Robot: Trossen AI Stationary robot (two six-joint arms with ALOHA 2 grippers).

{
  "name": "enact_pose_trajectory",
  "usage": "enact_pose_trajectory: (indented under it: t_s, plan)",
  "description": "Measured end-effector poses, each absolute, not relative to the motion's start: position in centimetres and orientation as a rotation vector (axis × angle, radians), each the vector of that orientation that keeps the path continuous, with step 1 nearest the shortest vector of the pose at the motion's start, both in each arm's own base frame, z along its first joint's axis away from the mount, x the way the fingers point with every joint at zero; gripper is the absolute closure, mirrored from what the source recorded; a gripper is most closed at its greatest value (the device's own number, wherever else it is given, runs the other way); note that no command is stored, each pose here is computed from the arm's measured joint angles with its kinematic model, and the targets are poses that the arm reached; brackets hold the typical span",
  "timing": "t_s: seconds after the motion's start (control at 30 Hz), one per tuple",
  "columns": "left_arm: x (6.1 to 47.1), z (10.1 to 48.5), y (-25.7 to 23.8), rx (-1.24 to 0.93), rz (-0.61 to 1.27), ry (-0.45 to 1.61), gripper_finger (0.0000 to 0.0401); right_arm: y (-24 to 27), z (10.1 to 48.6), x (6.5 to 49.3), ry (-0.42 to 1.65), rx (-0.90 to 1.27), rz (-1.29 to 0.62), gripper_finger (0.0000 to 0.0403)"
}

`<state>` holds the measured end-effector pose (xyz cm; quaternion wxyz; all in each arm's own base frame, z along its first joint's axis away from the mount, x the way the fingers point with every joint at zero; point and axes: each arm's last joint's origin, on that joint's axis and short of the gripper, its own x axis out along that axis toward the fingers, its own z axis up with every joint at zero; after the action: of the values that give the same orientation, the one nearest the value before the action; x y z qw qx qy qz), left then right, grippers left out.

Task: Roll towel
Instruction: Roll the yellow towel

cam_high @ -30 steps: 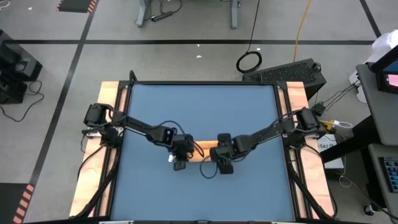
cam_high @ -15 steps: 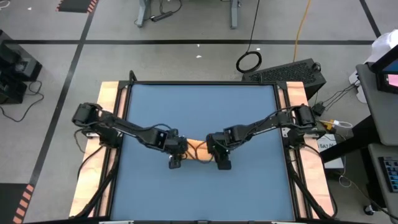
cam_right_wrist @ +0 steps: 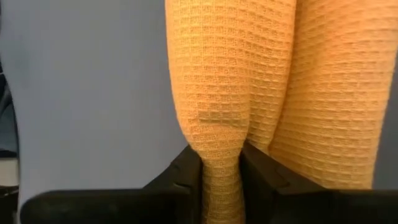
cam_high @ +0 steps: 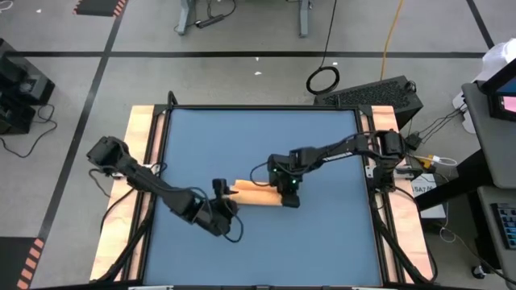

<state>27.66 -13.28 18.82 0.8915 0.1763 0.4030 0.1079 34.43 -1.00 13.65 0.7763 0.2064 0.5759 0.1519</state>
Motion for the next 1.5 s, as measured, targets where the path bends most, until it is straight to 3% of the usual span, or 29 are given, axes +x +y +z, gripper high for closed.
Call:
enact_pose_trajectory:
  t_s: [0.27,0.47,0.63,0.9,1.27,1.37,1.5]
  plan:
    - [28.4,14.7,-13.8,0.474,0.227,0.951,0.0113,-1.8,13.6,34.3,1.246,0.473,0.325,0.0333]
    - [28.9,13.2,-13.2,0.475,0.25,0.998,0.0151,-1.8,13.6,34.3,1.246,0.474,0.324,0.0333]
    - [29.4,12.8,-12.3,0.462,0.281,1.011,0.018,-1.6,13.7,34.3,1.247,0.469,0.328,0.0333]
    - [30.1,13.4,-12.2,0.435,0.272,0.954,0.0181,-1.4,13.7,34.3,1.248,0.446,0.342,0.0332]
    - [30.7,12.5,-9.3,0.272,0.255,1.046,0.0187,-1.3,13.7,34.3,1.247,0.424,0.351,0.0332]
    - [31.1,12.5,-8.3,0.176,0.193,1.081,0.0213,-1.4,13.7,34.2,1.253,0.406,0.349,0.0332]
    - [31.5,12.7,-7.2,0.119,0.144,1.099,0.0281,-1.5,14.2,33.8,1.269,0.359,0.32,0.0322]
